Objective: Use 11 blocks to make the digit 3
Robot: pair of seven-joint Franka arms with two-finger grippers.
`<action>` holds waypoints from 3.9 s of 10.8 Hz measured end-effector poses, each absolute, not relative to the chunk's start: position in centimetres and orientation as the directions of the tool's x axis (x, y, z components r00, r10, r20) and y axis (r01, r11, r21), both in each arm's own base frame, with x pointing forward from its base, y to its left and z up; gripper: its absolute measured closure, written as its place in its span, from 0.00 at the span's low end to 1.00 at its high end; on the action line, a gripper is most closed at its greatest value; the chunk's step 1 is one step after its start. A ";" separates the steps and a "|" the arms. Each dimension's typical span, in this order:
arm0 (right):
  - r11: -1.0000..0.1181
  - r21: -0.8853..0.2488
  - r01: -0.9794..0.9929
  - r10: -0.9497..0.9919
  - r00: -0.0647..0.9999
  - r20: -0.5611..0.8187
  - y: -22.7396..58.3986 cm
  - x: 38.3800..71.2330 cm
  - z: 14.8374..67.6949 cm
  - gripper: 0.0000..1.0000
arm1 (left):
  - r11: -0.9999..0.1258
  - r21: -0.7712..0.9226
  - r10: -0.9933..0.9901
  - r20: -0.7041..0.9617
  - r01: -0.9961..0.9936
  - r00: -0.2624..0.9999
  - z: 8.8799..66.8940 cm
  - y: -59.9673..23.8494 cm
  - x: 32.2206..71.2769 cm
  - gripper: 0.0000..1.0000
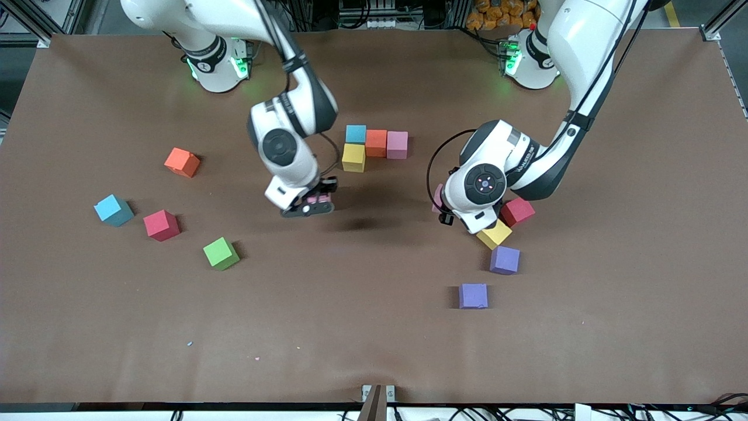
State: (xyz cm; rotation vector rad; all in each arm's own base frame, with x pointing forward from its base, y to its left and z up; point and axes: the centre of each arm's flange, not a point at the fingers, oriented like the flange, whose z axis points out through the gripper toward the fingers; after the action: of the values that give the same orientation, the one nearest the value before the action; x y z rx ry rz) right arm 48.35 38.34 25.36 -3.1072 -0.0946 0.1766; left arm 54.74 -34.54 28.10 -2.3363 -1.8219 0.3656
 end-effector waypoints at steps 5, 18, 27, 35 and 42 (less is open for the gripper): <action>-0.998 -0.047 -0.048 -0.043 0.994 -0.103 42.6 47.0 23.4 0.48 | -0.250 -0.270 0.968 -0.096 0.930 0.232 28.1 -34.6 54.7 0.41; -0.998 -0.041 -0.056 -0.047 0.979 -0.199 44.5 44.2 21.5 0.48 | -0.250 -0.269 0.968 -0.097 0.930 0.232 28.1 -34.6 54.8 0.41; -0.993 -0.086 -0.085 -0.072 0.986 -0.150 43.7 46.7 25.5 0.00 | -0.163 -0.300 0.986 -0.075 0.940 0.147 26.0 -35.3 54.4 0.41; -0.998 0.036 0.047 0.039 0.977 -0.210 25.0 56.5 36.1 0.00 | 0.030 -0.273 0.999 -0.031 0.962 -0.040 23.0 -45.4 48.1 0.41; -0.956 0.040 0.291 0.285 0.952 -0.113 18.7 60.6 38.0 0.00 | 0.037 -0.227 0.999 -0.020 0.973 -0.043 21.3 -50.9 44.4 0.41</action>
State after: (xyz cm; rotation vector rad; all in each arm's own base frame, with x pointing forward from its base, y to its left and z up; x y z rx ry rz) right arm 60.62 18.71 38.01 -3.1587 -0.4669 0.1702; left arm 44.39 -50.91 21.26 -2.0680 -2.1537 0.2678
